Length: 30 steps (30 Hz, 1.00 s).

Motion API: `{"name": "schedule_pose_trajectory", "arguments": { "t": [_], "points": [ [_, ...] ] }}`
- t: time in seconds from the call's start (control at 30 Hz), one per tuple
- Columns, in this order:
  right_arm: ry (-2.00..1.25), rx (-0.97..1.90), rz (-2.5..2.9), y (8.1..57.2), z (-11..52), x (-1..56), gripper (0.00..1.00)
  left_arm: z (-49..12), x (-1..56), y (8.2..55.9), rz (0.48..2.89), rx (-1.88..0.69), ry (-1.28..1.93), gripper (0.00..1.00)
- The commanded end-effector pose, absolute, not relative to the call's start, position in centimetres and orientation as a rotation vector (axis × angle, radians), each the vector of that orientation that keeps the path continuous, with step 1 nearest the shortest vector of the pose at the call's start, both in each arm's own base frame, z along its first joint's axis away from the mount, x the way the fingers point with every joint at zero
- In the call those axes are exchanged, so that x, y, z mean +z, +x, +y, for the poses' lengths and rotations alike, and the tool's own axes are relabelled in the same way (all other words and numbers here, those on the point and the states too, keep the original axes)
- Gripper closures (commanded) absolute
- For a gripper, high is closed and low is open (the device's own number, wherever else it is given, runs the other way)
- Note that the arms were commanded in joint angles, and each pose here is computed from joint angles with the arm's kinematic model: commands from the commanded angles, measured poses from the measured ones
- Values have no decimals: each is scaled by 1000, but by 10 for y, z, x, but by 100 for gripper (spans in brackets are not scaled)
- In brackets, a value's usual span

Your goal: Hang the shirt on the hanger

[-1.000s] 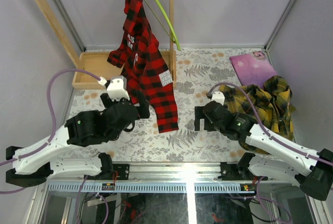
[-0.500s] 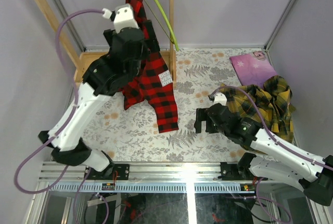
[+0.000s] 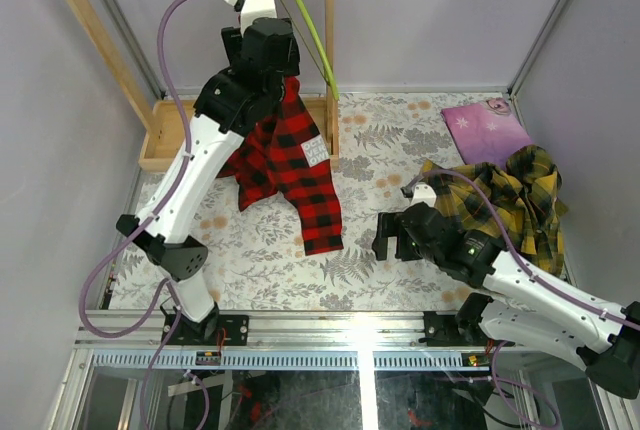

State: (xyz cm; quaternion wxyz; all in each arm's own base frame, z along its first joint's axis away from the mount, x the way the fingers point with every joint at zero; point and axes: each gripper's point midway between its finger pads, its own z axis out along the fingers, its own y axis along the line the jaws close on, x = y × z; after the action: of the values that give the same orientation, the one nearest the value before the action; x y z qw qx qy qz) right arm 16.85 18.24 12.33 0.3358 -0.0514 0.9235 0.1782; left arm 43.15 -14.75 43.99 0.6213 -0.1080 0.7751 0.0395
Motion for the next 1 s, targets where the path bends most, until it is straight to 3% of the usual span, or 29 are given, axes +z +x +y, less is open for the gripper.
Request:
{"name": "schedule_pose_trajectory", "arguments": {
  "t": [0.0, 0.37, 0.7, 0.97],
  "points": [
    [-121, 538, 2384, 171, 194, 131, 0, -137, 443, 443, 1773, 92, -243, 39],
    [-152, 584, 2441, 167, 209, 115, 1, -76, 454, 447, 1753, 128, -320, 99],
    [-167, 613, 2498, 160, 216, 100, 3, -3, 457, 454, 1750, 213, -385, 100],
    [-178, 610, 2501, 157, 213, 100, 4, 88, 440, 456, 1756, 266, -567, 100]
  ]
}}
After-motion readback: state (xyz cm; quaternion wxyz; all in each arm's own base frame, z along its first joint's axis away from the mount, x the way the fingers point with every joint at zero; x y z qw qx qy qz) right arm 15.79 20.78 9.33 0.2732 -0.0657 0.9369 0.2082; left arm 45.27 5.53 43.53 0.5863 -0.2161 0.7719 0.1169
